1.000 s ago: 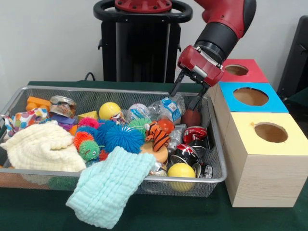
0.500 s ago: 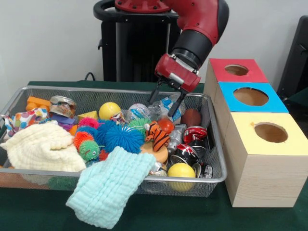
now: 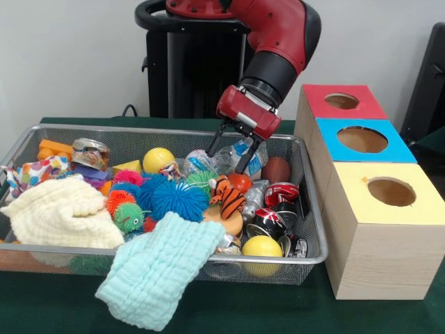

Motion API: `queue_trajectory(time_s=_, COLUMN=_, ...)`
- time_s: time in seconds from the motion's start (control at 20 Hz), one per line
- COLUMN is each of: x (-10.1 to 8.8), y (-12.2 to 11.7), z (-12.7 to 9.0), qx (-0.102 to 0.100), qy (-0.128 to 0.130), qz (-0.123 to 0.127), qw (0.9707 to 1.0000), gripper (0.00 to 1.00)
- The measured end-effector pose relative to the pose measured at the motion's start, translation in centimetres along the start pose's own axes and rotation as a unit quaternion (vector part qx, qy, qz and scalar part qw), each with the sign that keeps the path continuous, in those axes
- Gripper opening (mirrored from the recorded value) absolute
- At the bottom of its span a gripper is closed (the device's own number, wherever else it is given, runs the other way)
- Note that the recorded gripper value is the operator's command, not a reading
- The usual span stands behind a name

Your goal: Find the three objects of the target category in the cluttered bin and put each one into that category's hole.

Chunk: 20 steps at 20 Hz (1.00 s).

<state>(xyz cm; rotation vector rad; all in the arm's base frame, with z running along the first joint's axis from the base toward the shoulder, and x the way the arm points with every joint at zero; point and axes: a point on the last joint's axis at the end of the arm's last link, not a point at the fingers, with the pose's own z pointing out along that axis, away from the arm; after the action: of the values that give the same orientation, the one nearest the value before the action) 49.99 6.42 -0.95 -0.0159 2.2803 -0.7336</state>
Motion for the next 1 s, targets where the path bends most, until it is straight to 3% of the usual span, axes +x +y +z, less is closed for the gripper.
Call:
queue_trajectory(time_s=0.5, x=0.3, y=0.7, z=-0.3, qx=-0.003, qy=-0.001, qz=-0.006, qw=1.0, gripper=1.0)
queue_trajectory(time_s=1.0, x=1.1, y=-0.4, z=1.7, qx=0.004, qy=0.019, qz=0.015, qw=0.9997, gripper=1.0)
